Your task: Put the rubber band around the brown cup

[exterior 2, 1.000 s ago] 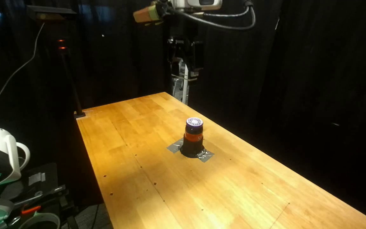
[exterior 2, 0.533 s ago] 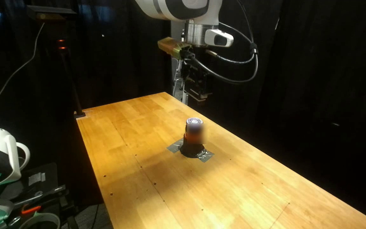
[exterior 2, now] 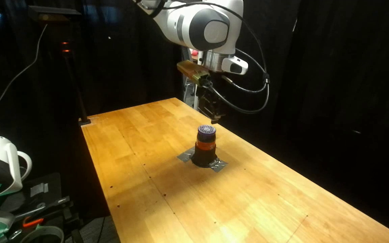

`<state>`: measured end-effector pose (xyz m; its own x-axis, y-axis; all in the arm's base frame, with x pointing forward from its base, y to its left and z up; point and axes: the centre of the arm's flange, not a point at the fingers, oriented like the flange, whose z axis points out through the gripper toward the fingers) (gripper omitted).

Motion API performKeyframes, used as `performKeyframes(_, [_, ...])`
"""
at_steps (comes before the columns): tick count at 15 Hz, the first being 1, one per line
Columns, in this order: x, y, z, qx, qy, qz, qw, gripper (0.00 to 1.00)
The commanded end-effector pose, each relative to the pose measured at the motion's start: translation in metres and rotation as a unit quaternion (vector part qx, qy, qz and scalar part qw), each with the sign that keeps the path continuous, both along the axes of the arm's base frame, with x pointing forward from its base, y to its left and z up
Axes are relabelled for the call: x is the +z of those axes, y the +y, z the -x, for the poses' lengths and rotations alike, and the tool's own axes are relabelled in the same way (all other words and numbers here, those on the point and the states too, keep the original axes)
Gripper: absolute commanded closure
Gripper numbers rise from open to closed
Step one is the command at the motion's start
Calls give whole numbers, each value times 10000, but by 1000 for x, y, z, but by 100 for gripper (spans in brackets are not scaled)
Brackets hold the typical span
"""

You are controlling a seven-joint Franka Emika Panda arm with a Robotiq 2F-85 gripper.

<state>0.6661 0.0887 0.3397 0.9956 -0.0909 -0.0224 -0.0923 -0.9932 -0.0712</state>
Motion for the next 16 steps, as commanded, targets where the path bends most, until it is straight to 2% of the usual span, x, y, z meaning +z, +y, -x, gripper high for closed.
performKeyframes(1, [-16, 12, -33, -108, -120, -11, 9999, 0])
performKeyframes(10, [-67, 9, -56, -291, -37, 159, 9994, 0])
performKeyframes(16, [-76, 2, -44, -229, 303, 111, 9992, 0])
